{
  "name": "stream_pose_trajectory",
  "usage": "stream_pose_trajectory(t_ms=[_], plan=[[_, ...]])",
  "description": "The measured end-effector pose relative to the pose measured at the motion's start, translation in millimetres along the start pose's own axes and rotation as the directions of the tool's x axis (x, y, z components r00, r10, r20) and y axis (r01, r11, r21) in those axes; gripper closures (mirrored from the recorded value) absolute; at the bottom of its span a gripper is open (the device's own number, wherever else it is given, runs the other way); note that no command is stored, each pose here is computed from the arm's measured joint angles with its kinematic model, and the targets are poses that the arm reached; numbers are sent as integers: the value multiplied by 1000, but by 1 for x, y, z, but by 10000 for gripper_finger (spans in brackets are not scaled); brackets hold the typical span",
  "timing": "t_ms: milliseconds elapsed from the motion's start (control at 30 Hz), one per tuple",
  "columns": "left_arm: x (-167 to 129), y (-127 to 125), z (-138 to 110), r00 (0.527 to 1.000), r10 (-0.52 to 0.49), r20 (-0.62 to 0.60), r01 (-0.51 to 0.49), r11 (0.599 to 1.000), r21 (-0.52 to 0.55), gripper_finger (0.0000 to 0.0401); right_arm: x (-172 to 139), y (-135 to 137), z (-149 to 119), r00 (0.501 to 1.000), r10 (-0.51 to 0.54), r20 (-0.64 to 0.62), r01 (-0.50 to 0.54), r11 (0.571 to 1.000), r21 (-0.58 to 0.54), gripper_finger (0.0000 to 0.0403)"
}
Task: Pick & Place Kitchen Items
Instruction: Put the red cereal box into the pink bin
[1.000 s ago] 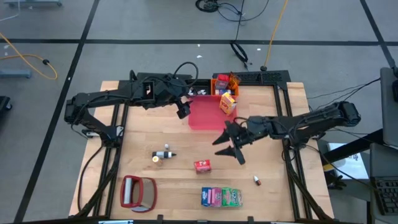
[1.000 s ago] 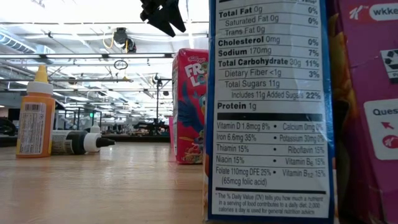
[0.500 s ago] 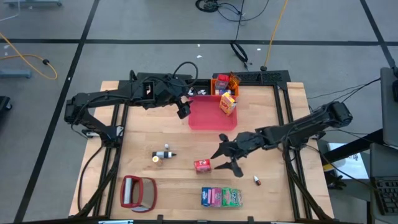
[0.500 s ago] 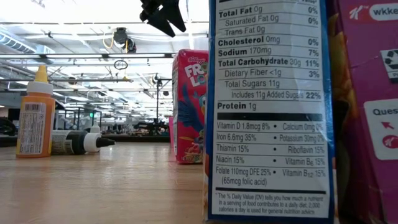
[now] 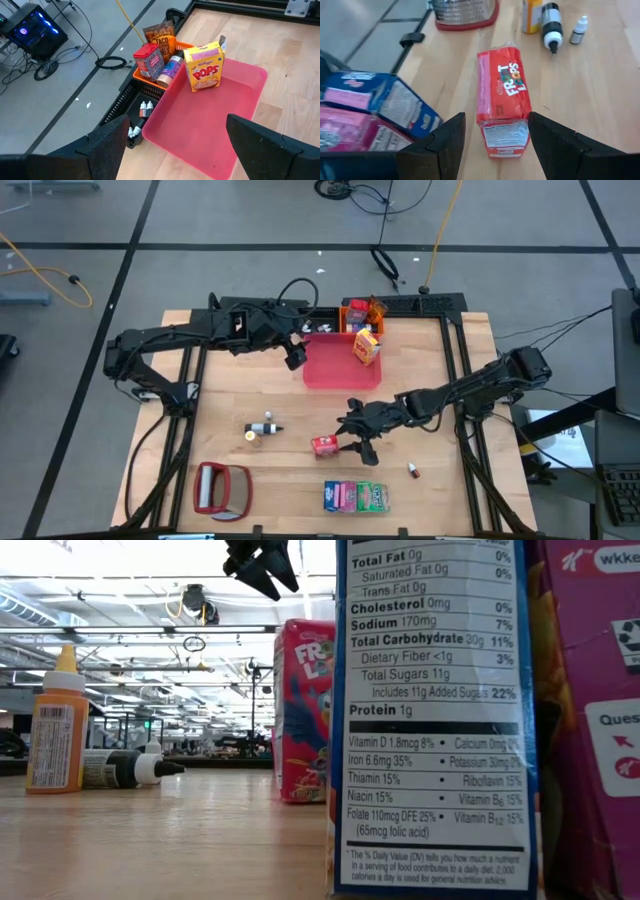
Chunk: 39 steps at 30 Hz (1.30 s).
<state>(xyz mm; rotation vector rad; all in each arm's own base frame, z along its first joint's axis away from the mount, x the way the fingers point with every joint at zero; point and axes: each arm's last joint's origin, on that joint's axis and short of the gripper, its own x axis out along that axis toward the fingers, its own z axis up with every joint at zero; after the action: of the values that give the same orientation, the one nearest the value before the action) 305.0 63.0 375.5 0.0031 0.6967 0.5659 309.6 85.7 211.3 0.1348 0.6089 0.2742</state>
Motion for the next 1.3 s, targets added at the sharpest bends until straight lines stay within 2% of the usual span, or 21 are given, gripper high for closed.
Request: stream_pose_trajectory(t_ms=[200, 567, 867, 1300], plan=[[0, 0, 0, 1000, 2, -1, -2, 1000, -10, 66, 0, -2, 0, 998, -56, 9, 56, 998, -38, 195], [0, 1, 0, 1000, 2, 0, -2, 999, -32, 66, 0, 2, 2, 1000, -12, 22, 12, 1000, 2, 174], [0, 1, 0, 1000, 2, 0, -2, 999, -51, 66, 0, 3, 1, 999, -41, 28, 42, 998, -39, 158], [2, 0, -3, 1000, 5, -26, -8, 994, -112, 66, 3, 5, 2, 999, -26, 42, 29, 997, -71, 151]])
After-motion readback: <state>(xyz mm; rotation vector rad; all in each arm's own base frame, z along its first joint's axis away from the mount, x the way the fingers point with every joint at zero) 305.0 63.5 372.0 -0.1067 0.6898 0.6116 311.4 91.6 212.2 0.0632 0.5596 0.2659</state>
